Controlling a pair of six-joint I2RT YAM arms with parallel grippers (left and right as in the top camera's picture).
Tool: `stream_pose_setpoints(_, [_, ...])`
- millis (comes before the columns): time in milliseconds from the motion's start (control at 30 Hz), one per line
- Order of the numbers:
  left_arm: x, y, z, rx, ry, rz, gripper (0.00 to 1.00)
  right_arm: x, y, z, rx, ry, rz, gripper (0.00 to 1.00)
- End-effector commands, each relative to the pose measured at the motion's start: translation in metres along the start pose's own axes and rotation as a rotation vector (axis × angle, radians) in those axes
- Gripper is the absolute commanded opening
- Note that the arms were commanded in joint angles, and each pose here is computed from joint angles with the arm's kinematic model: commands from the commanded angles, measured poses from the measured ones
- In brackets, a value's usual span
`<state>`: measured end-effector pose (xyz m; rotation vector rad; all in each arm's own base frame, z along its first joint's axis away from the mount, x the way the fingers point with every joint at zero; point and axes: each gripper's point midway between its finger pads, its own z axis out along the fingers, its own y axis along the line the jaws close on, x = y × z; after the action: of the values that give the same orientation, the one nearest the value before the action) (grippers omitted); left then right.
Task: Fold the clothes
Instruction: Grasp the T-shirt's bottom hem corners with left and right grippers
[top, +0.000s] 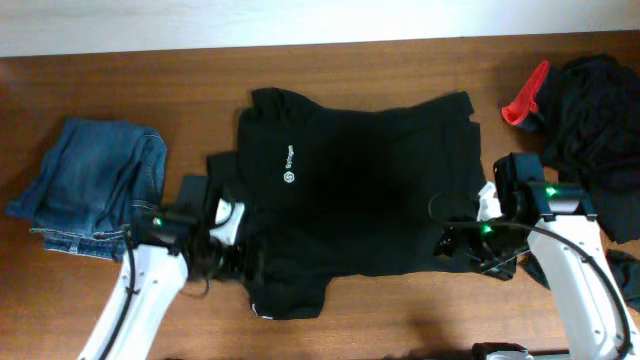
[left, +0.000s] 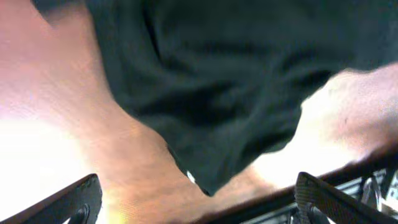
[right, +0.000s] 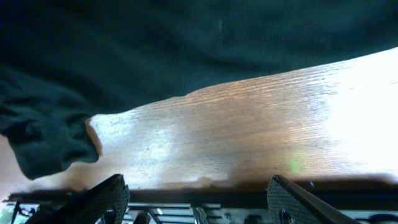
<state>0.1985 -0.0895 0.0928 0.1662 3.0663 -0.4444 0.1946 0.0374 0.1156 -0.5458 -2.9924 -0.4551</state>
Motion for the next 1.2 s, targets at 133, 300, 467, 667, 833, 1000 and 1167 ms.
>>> stream_pose_setpoints(133, [0.049, -0.009, 0.040, 0.135, 0.125, -0.111, 0.92, -0.002, 0.002, 0.004, -0.032, -0.021, 0.015, 0.77])
stream_pose_setpoints(300, [0.063, -0.007, 0.059, 0.166, 0.144, -0.127, 0.92, -0.002, 0.002, 0.004, -0.032, -0.021, 0.011, 0.77])
stream_pose_setpoints(467, [0.075, -0.005, 0.071, 0.181, 0.167, -0.132, 0.91, -0.002, 0.002, 0.004, -0.032, -0.022, 0.011, 0.77])
stream_pose_setpoints(667, [0.066, -0.011, 0.081, 0.241, 0.108, -0.105, 0.89, -0.004, 0.002, 0.004, -0.034, -0.028, 0.008, 0.77])
stream_pose_setpoints(833, [0.057, -0.012, 0.082, 0.244, 0.076, -0.126, 0.89, -0.004, 0.002, 0.004, -0.034, -0.029, 0.005, 0.77])
stream_pose_setpoints(1000, [0.043, -0.013, 0.082, 0.253, 0.025, -0.160, 0.89, -0.004, 0.002, 0.004, -0.034, -0.028, 0.005, 0.77])
stream_pose_setpoints(1167, [0.046, -0.014, 0.082, 0.256, 0.035, -0.164, 0.69, -0.004, 0.002, 0.004, -0.034, -0.029, 0.005, 0.77])
